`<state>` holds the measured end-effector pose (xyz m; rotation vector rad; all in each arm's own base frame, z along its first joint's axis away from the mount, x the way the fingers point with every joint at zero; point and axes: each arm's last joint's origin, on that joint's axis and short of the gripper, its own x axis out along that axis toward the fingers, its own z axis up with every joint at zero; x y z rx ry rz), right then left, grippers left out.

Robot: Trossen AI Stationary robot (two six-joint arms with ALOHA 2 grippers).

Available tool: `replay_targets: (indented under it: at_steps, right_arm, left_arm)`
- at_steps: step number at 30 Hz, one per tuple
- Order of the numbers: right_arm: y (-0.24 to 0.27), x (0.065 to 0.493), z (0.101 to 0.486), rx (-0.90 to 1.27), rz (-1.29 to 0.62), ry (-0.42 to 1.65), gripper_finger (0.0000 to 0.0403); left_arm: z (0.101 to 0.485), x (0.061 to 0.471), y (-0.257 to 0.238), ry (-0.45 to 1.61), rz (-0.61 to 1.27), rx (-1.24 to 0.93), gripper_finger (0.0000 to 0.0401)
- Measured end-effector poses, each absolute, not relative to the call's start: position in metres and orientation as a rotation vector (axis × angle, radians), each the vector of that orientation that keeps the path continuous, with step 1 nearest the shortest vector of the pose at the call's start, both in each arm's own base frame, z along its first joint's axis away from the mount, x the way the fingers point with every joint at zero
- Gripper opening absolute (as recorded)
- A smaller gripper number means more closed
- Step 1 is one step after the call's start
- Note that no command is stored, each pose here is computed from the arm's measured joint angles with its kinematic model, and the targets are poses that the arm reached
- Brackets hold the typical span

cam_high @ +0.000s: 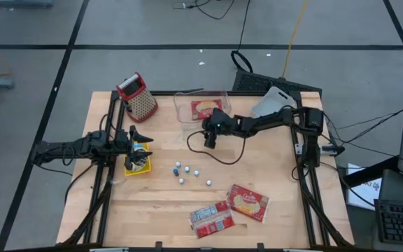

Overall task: Pick & Place Food Item
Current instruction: Adjust the transparent bin, then put the right popcorn bag into the transparent bin

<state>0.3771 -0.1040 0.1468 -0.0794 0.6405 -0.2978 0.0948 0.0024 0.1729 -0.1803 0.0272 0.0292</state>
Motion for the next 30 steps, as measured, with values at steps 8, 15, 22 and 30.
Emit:
replay_targets:
  at_steps: [8, 15, 22, 30]
  right_arm:
    - [-0.111, 0.379, 0.152, -0.056, -0.368, 0.568, 0.0183]
    - [-0.105, 0.383, 0.156, 0.008, -0.352, 0.504, 0.0181]
    - [-0.102, 0.385, 0.159, -0.038, -0.434, 0.489, 0.0180]
    - [-0.088, 0.380, 0.176, -0.095, -0.388, 0.514, 0.0178]
  left_arm:
    - [0.173, 0.095, 0.002, 0.027, 0.029, -0.180, 0.0280]
    - [0.173, 0.095, 0.002, 0.027, 0.029, -0.180, 0.0280]
    - [0.173, 0.095, 0.002, 0.028, 0.029, -0.180, 0.0280]
    - [0.173, 0.095, 0.002, 0.027, 0.029, -0.180, 0.0280]
